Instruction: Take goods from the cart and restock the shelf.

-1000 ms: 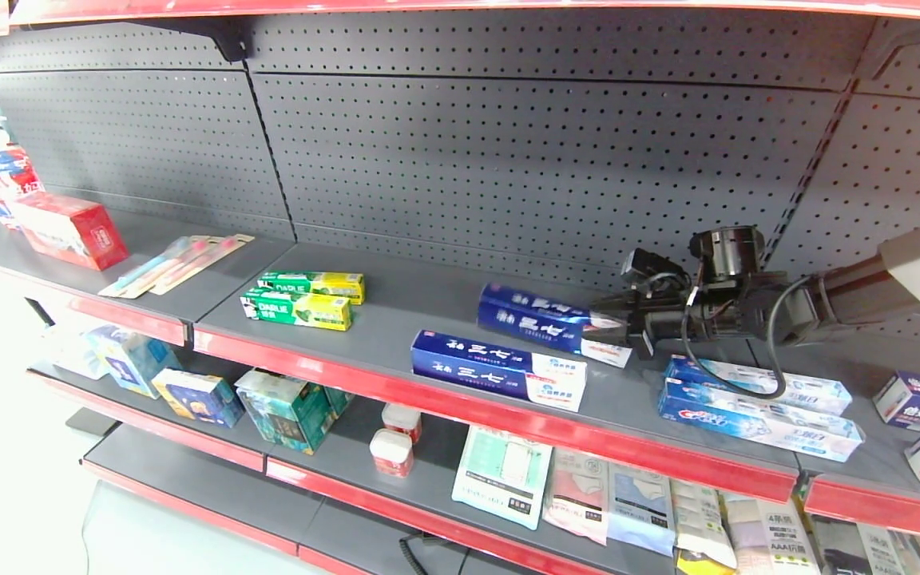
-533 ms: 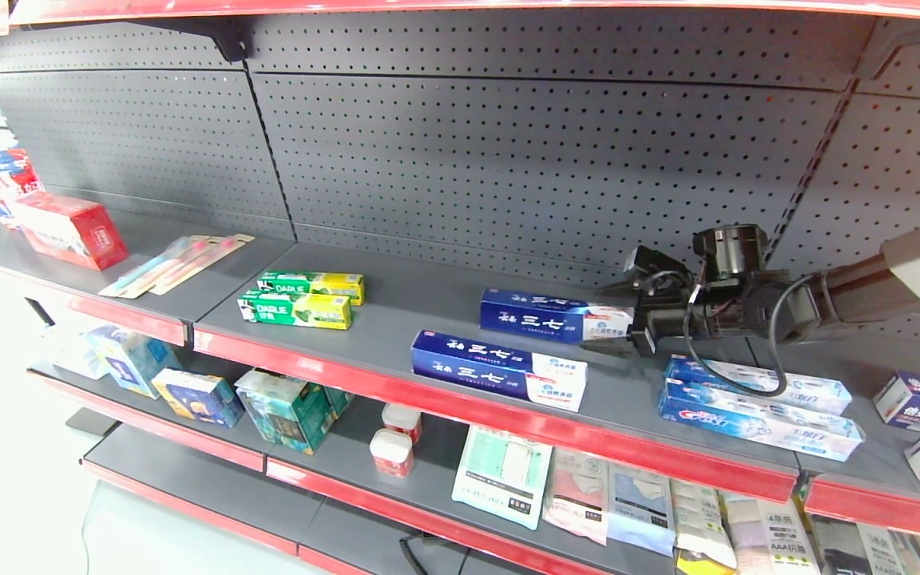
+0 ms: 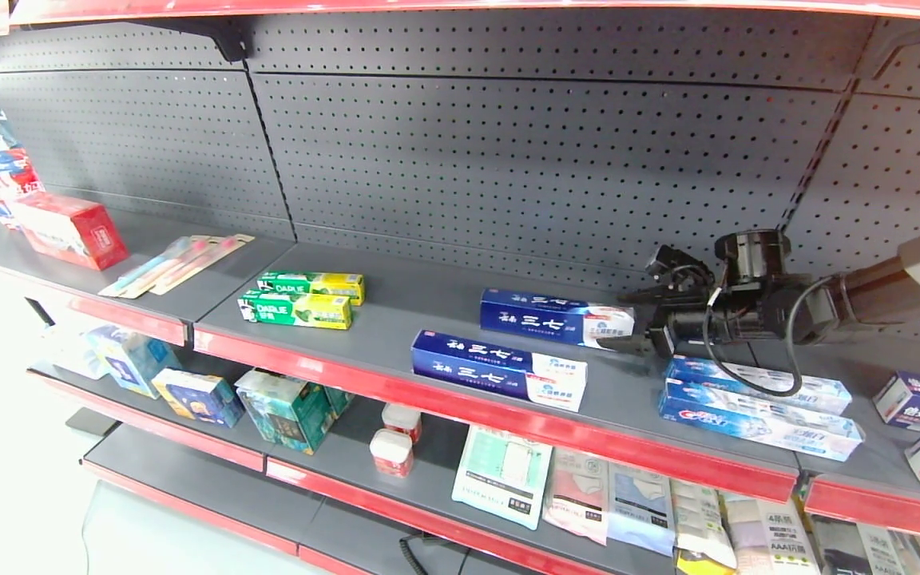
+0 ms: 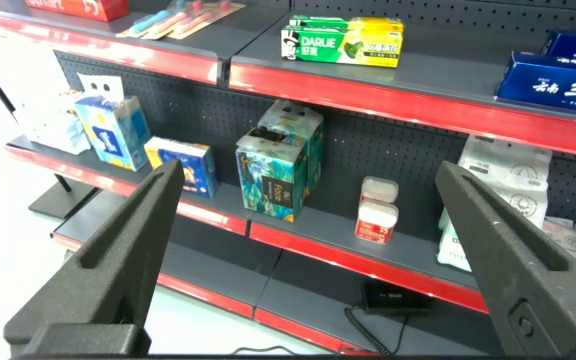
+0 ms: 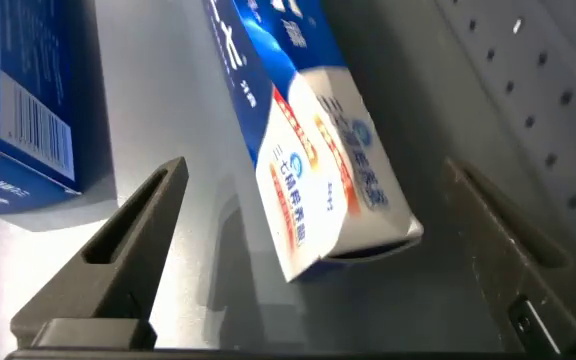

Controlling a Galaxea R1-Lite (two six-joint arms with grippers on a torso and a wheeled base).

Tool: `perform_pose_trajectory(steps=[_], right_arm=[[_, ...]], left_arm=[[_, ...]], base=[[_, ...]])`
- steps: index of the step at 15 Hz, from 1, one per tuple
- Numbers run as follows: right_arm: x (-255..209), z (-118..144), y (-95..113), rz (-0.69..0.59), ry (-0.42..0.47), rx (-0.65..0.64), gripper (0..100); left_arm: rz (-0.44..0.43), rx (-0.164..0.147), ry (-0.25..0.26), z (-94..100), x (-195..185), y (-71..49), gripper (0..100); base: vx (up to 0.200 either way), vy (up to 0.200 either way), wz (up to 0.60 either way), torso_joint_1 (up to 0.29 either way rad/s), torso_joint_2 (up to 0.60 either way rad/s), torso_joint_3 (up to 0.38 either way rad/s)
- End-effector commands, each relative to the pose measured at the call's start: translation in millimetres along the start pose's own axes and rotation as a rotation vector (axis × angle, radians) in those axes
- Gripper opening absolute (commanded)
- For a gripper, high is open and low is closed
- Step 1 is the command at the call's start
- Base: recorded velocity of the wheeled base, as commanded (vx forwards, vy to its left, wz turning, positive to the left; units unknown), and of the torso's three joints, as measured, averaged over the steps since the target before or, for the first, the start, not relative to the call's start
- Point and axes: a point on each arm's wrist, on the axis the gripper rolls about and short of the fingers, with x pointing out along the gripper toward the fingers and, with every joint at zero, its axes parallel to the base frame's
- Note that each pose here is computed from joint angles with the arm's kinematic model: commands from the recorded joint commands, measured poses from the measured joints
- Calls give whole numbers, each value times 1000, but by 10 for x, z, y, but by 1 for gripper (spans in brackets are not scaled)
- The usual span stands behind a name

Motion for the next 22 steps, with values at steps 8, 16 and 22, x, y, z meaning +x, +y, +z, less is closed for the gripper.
perform_pose_trajectory(steps=[8, 16, 22], right_arm=[[-36, 89, 13, -2, -17, 49, 100], [-345, 428, 151, -167, -5, 368, 100], [-284, 467, 252, -419, 59, 645, 100]], left_arm=[[1, -1, 0, 0, 0, 0, 100], [1, -1, 1, 1, 1, 0, 100], [1, -1, 0, 0, 0, 0, 100]], base=[[0, 0, 0, 0, 0, 0], [0, 0, 0, 0, 0, 0], [0, 0, 0, 0, 0, 0]])
